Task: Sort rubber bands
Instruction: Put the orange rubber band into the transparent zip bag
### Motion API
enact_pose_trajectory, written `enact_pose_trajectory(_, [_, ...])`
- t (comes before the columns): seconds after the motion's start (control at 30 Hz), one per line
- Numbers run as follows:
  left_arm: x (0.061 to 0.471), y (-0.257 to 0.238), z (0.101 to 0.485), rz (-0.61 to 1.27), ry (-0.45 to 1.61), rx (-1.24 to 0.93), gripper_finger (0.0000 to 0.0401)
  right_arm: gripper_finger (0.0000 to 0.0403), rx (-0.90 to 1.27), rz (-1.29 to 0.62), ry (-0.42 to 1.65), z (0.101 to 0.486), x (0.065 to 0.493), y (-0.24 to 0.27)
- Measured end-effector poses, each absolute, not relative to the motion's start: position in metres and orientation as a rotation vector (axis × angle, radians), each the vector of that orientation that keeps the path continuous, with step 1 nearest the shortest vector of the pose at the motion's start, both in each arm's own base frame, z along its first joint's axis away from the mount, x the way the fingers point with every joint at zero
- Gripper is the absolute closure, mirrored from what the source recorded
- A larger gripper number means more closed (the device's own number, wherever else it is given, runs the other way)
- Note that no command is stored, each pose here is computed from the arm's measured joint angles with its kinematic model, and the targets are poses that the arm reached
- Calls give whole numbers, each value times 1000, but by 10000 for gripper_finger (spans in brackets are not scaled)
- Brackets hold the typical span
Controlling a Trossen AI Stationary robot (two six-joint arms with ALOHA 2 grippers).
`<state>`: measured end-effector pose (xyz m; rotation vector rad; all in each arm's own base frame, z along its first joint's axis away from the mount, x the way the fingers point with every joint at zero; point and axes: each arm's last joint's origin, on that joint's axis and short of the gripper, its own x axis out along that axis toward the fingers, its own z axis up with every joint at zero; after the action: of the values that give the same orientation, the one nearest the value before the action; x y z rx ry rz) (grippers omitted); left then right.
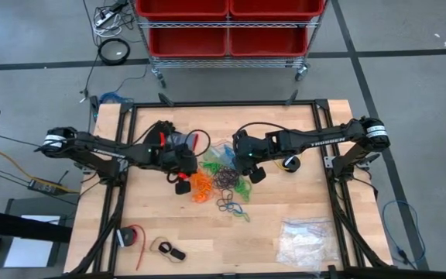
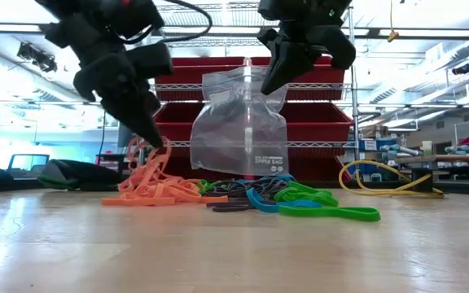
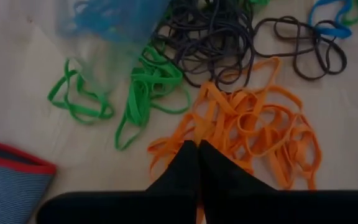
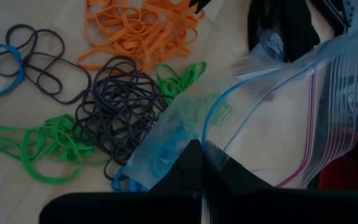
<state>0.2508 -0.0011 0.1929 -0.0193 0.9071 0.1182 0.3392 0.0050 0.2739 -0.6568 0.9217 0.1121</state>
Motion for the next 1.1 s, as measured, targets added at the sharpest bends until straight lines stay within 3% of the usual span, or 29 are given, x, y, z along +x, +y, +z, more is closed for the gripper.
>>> enact_pose_trajectory(0.43, [253,-6,250,97,830,-44,395,403,-653,115,920,274,339,8])
enact_pose_trajectory(0.53, [250,-12,241,-48,941,-116,395,403,-651,114,918,274,339,8])
enact_pose_trajectory(0.6, [248,-8,233,99,993,-131,395,403,-652,113,918,274,339,8])
enact_pose_trajectory(0.9, [256,-14,233,-18,852,-222,394,403,-655,120,895,274,341,8])
enact_pose_trajectory(1.1, [250,-14,220,-23,912,-249,394,403,-653,126,890,274,341,9])
